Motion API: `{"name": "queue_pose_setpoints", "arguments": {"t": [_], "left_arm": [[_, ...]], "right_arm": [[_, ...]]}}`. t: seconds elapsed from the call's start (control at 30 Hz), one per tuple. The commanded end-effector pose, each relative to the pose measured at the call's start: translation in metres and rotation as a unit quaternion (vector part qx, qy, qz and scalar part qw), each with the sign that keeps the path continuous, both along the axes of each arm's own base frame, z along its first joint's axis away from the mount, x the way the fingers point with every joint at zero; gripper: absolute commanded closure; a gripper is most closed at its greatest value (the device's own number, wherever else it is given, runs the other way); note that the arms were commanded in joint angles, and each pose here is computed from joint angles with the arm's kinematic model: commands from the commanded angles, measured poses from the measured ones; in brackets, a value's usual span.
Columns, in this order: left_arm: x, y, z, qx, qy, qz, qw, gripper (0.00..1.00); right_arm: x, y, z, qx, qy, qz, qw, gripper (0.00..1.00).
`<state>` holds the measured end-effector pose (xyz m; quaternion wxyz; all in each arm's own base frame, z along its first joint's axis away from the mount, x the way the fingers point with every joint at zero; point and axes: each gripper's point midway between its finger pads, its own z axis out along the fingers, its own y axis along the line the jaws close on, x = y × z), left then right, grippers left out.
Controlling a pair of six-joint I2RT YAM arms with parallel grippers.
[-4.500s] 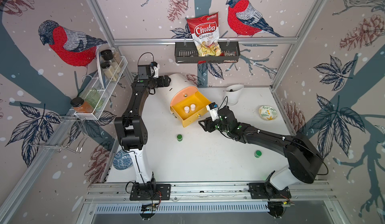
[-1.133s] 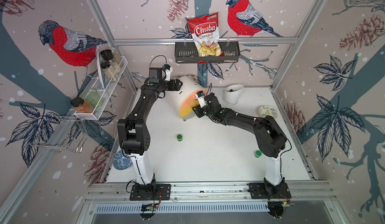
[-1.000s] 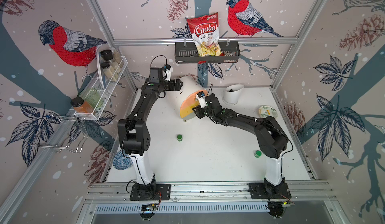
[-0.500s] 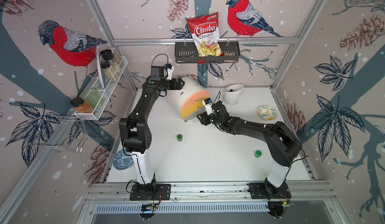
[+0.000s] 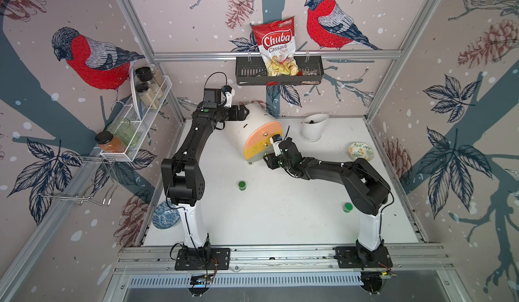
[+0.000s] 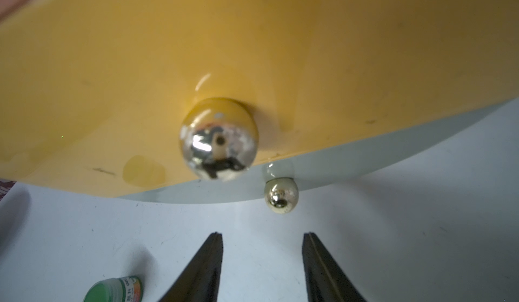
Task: Put the paint cans in the drawer according to color
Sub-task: Open the drawer in the storage box.
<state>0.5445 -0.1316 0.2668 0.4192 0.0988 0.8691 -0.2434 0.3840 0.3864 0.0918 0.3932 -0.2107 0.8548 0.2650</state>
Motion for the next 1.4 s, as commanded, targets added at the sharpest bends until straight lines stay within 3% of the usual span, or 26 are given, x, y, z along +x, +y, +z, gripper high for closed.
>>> {"name": "queue_pose_setpoints", "arguments": {"t": [0.0,0.87,1.37], "left_arm": [[-0.003,-0.006,0.001,-0.012,0.004,-0.012,1.000,0.04],[-0.011,-0.009,0.007,-0.015,-0.004,-0.025,1.000,0.04],[-0.011,-0.008,0.010,-0.011,-0.004,-0.025,1.000,0.04]], "right_arm": [[0.004,0.001,0.001,0.003,-0.009,-0.017,1.000,0.52],[0.018,0.011,-0.010,-0.010,-0.039,-0.028,0.999,0.61],[0.005,0.023,-0.006,0.015,-0.077,0.052,0.996,0.62]]}}
